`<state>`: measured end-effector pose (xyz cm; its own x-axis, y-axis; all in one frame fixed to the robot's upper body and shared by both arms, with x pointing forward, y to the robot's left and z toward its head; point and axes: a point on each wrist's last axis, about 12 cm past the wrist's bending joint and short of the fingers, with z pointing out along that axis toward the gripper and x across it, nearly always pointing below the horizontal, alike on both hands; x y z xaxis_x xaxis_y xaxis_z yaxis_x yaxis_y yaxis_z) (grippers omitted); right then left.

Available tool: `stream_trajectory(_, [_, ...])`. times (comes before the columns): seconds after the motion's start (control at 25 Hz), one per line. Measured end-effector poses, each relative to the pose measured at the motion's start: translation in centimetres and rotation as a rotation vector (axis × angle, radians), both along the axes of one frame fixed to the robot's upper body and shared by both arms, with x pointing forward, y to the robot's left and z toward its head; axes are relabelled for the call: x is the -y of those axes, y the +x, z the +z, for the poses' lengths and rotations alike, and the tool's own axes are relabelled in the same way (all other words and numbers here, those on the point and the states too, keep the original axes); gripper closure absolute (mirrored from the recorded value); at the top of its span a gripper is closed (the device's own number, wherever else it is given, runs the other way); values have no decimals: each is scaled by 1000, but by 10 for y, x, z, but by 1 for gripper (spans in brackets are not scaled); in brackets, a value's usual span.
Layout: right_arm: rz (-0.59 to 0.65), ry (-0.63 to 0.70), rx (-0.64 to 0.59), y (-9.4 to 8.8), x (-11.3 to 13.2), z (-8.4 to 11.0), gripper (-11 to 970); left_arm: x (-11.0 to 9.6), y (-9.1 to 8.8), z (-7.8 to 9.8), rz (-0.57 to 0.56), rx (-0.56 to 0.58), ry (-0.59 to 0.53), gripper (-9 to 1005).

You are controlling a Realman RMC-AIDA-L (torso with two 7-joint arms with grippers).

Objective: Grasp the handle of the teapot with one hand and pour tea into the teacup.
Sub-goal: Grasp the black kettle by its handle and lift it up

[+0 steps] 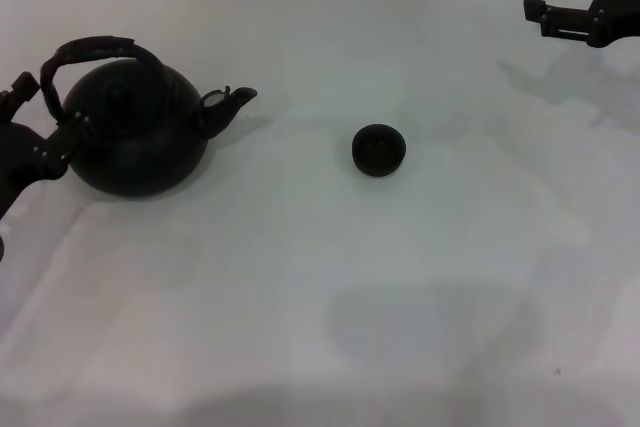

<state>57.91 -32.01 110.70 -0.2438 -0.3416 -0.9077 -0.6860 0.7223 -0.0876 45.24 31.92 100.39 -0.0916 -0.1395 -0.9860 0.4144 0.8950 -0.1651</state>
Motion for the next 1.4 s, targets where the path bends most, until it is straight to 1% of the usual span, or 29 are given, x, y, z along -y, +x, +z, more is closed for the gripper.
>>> stream_trajectory(0.24, [-6, 1, -5, 0, 1, -2, 108, 2, -2, -1, 27, 2, -23, 116])
stream_trajectory(0.68, [-7, 0, -14, -2, 2, -4, 108, 3, -10, -5, 46, -14, -47, 121])
stream_trajectory(1.0, [10, 7, -27, -7, 1, -7, 109, 3, -5, -5, 44, -27, -63, 280])
stream_trajectory(1.2, [5, 11, -31, -9, 2, -9, 109, 2, -5, -5, 50, -33, -69, 478])
stream_trajectory(1.4, [4, 14, -34, -11, 4, -9, 109, 1, -4, -5, 65, -32, -72, 510])
